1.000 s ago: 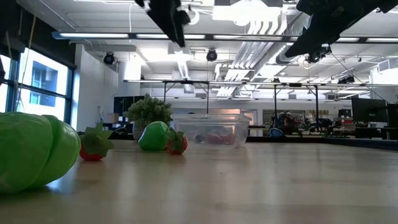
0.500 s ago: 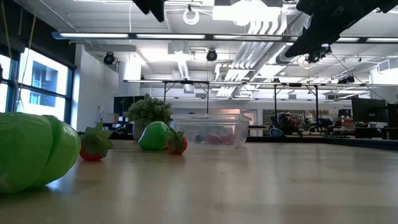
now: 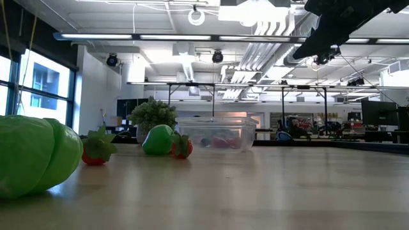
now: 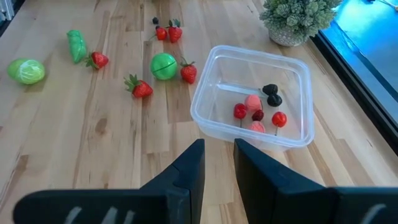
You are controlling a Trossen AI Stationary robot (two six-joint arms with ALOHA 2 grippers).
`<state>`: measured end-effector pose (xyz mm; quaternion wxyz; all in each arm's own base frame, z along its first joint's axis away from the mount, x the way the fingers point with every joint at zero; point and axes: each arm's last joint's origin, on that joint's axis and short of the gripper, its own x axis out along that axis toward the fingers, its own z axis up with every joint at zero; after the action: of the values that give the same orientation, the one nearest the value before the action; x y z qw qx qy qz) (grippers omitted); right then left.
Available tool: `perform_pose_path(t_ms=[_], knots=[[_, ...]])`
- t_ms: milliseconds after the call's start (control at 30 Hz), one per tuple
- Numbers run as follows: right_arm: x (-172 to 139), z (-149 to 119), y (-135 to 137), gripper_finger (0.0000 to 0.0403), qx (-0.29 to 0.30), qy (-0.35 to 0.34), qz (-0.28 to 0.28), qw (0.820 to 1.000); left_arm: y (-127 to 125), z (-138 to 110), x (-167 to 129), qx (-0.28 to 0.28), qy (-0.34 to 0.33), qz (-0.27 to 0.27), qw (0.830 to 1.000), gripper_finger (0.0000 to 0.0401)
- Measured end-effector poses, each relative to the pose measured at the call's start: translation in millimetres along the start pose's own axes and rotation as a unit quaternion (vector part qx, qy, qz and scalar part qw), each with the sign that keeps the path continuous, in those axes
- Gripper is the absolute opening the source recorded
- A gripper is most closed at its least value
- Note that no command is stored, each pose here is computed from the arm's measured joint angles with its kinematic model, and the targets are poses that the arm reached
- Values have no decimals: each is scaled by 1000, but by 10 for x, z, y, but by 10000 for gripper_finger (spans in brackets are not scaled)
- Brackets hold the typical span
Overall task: Pick and placing Produce into tupperware
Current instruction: Put the cabbage into the transparent container
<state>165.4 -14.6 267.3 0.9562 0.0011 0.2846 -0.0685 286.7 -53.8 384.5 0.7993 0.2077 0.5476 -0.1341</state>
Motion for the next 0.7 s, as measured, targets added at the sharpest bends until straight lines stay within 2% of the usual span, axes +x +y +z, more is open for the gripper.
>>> perform_pose_path(t_ms=[233, 400, 567, 700], knots=[[0, 0, 0, 75, 0, 0, 0, 1000, -189, 55, -38, -12, -6, 13, 1000, 230], [0, 0, 0, 75, 0, 0, 1, 1000, -313, 166, -26, -15, -51, 12, 999, 230], [1, -1, 2, 75, 0, 1, 3, 1000, -496, 225, 204, -28, -87, -17, 996, 230], [1, 0, 2, 75, 0, 0, 3, 1000, -633, 187, 504, -35, -67, -28, 997, 230]])
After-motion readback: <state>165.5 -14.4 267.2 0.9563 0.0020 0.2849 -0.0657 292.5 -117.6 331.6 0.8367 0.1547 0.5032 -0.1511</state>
